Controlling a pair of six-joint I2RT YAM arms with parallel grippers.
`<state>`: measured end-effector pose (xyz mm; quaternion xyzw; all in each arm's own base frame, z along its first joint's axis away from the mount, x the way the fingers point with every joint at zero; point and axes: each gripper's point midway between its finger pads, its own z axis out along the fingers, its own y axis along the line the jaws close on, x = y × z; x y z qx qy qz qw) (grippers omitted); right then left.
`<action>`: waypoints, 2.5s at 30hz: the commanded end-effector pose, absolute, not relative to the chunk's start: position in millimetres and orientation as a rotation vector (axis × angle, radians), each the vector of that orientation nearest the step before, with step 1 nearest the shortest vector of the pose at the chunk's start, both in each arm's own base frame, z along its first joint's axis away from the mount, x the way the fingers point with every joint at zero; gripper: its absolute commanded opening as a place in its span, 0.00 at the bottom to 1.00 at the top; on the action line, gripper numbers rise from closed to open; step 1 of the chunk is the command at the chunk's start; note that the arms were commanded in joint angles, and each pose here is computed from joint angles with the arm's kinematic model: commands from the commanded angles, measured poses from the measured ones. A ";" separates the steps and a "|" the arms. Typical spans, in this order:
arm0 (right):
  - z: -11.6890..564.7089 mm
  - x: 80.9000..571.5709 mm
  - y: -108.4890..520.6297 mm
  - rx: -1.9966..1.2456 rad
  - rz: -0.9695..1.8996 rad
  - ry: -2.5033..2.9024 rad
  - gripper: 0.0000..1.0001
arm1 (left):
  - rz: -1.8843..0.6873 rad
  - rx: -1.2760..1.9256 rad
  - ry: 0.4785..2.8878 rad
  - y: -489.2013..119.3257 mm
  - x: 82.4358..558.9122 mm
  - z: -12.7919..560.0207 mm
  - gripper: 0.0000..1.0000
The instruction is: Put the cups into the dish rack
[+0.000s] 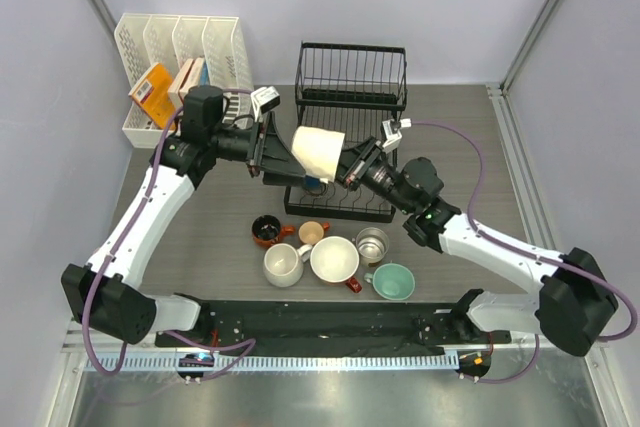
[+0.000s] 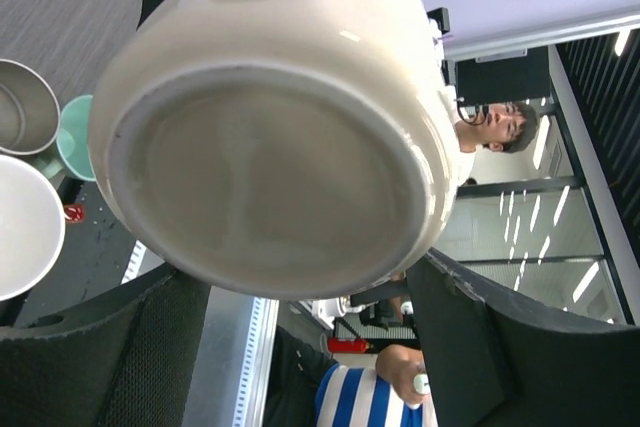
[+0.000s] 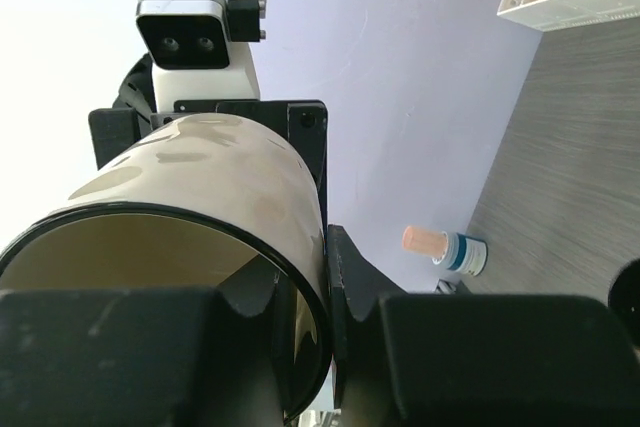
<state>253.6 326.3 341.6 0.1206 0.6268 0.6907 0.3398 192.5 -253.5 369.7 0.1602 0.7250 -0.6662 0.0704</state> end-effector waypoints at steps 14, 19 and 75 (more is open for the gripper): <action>383.3 257.7 361.8 0.303 1.970 1.389 0.01 | -1.982 0.437 2.129 -252.3 197.8 377.3 0.60; 364.8 250.2 370.6 0.315 1.974 1.434 0.01 | -1.967 0.420 2.112 -248.5 203.3 377.5 0.43; 343.3 189.9 169.6 0.579 1.276 1.528 0.62 | -0.851 0.856 2.346 -309.7 260.2 246.8 0.00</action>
